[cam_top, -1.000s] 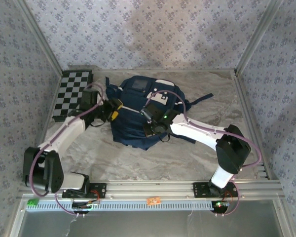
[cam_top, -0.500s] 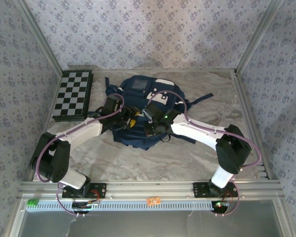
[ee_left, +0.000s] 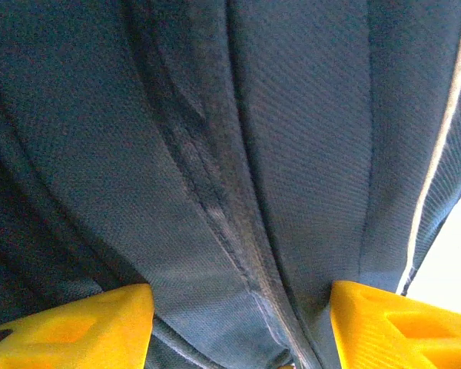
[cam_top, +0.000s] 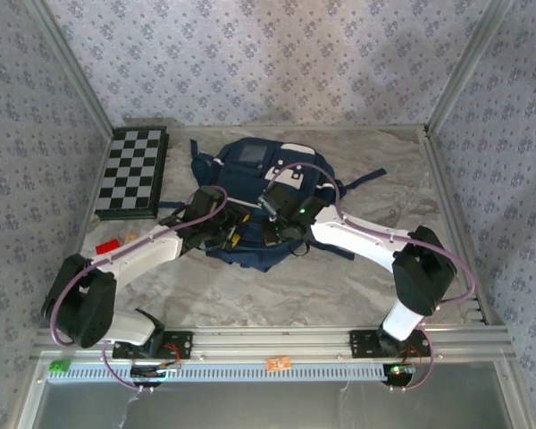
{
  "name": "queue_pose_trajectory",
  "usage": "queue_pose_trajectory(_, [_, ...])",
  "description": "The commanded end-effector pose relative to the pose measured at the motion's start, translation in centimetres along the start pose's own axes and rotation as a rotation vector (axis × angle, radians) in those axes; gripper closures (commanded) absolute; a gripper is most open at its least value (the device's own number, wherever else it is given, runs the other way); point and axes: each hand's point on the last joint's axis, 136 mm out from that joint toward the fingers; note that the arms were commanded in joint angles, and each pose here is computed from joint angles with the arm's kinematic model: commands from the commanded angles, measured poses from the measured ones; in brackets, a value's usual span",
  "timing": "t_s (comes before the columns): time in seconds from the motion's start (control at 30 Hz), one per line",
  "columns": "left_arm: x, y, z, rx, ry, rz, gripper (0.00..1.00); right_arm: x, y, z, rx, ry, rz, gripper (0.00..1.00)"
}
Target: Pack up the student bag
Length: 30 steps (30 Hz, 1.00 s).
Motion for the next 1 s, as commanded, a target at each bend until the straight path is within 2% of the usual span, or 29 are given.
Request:
queue_pose_trajectory(0.0, [-0.9,-0.4,-0.7,-0.025,0.022,-0.052,0.38,-1.0,0.3,-0.1,0.004,-0.01,-0.045,1.0])
queue_pose_trajectory(0.13, [-1.5,-1.3,-1.9,-0.011,0.018,-0.068,0.49,-1.2,0.5,-0.5,0.033,-0.003,-0.047,1.0])
queue_pose_trajectory(0.33, [-3.5,-0.5,-0.8,-0.058,-0.011,-0.095,0.92,-1.0,1.4,-3.6,0.151,0.033,-0.017,1.0])
queue_pose_trajectory(0.4, [-4.3,0.1,-0.3,-0.062,-0.03,-0.088,1.0,-1.2,1.8,-5.2,0.201,0.055,-0.006,1.0])
queue_pose_trajectory(0.5, [-5.8,1.1,0.0,-0.063,-0.096,-0.083,1.0,-1.9,2.2,-8.2,0.281,0.069,0.007,1.0])
queue_pose_trajectory(0.67, [-7.0,2.3,-0.4,-0.108,-0.239,-0.036,1.0,-4.5,1.7,-11.3,0.304,0.041,-0.003,1.0])
queue_pose_trajectory(0.77, [-7.0,2.5,-0.8,-0.098,-0.273,-0.027,1.0,-5.9,1.6,-11.5,0.32,0.045,-0.014,1.0])
queue_pose_trajectory(0.83, [-6.6,2.5,-1.8,-0.059,-0.298,-0.011,1.0,-6.2,1.7,-9.9,0.261,0.064,-0.022,1.0])
queue_pose_trajectory(0.87, [-6.5,2.6,-2.0,-0.047,-0.302,-0.007,0.99,-6.3,2.1,-9.0,0.222,0.065,-0.03,0.94])
queue_pose_trajectory(0.9, [-6.4,2.8,-2.4,-0.03,-0.315,-0.004,0.9,-6.3,2.5,-8.4,0.195,0.057,-0.036,0.84])
queue_pose_trajectory(0.97, [-6.0,3.7,-2.7,-0.019,-0.353,0.006,0.65,-6.3,4.2,-7.7,0.153,0.043,-0.065,0.63])
Point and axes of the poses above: each hand's point on the last joint's axis, 136 mm out from that joint toward the fingers, its own y axis back along the fingers, its own z axis along the line the jaws close on, x = y × z, and after that the axes turned 3 degrees about -y, right-handed
